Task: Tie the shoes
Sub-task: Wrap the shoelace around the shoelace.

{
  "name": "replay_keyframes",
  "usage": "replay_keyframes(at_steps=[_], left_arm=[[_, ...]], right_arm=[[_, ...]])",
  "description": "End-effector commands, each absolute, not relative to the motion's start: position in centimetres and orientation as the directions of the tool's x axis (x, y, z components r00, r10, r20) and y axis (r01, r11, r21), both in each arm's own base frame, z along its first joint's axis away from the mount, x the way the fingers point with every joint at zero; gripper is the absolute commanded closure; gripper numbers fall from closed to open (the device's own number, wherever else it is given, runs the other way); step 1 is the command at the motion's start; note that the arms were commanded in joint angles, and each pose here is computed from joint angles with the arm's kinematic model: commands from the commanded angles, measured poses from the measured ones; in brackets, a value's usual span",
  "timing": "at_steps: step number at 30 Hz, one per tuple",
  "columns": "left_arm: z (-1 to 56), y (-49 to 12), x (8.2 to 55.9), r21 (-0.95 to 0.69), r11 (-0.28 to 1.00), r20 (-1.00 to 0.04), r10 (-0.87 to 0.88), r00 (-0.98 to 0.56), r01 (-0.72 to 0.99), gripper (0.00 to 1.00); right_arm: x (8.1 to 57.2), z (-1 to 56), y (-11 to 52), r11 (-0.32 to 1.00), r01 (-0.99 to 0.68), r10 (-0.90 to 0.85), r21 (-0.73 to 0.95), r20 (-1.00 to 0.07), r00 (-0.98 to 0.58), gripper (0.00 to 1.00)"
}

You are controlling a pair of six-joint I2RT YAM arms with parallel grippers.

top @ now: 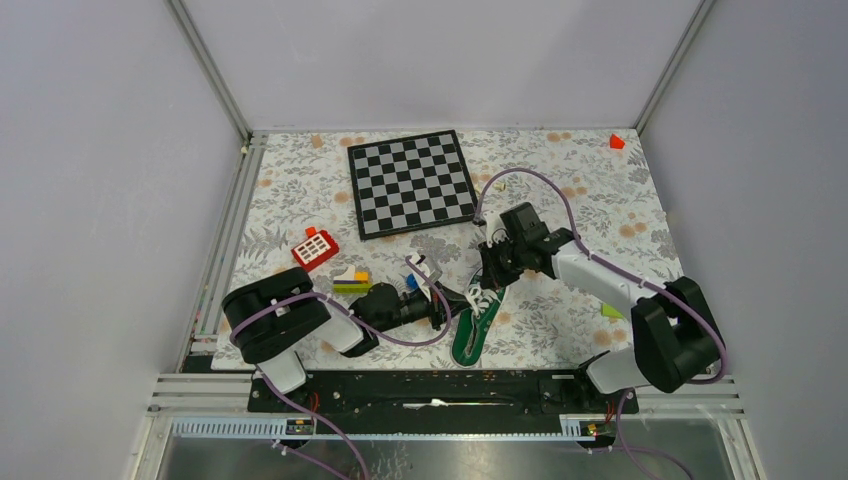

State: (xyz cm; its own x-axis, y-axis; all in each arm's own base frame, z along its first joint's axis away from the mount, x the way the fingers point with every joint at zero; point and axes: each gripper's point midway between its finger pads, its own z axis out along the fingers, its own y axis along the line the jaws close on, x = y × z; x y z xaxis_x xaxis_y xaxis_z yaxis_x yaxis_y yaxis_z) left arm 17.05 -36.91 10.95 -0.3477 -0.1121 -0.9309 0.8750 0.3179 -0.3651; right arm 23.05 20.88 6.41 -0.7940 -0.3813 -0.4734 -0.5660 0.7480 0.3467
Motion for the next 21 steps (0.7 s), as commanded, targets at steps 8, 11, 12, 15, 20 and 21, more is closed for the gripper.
replay_keyframes(at_steps=[8, 11, 12, 15, 20, 21], left_arm=[[13.3, -37.4, 18.1, -0.358, 0.318, -0.931, -0.198, -0.308, 0.878, 1.0], [13.5, -37.3, 18.5, -0.366, 0.338, -0.927, -0.214, -0.308, 0.867, 1.0], [13.7, -37.3, 18.7, -0.368, 0.341, -0.926, -0.219, -0.308, 0.865, 1.0], [13.6, -37.3, 18.8, -0.373, 0.35, -0.924, -0.221, -0.311, 0.859, 1.0], [13.4, -37.1, 18.9, -0.385, 0.36, -0.92, -0.226, -0.32, 0.85, 1.0], [13.5, -37.0, 18.9, -0.387, 0.363, -0.919, -0.229, -0.321, 0.848, 1.0]], right_arm=[[23.0, 11.2, 21.6, 0.722, -0.58, -0.305, 0.377, -0.579, -0.756, 1.0], [22.1, 11.3, 21.4, 0.719, -0.57, -0.301, 0.397, -0.563, -0.77, 1.0], [21.7, 11.1, 21.3, 0.721, -0.56, -0.296, 0.408, -0.55, -0.781, 1.0], [20.6, 10.5, 20.9, 0.732, -0.526, -0.274, 0.433, -0.519, -0.809, 1.0], [19.0, 9.4, 20.3, 0.768, -0.425, -0.195, 0.479, -0.457, -0.868, 1.0], [18.8, 9.3, 20.1, 0.777, -0.402, -0.173, 0.485, -0.449, -0.876, 1.0]])
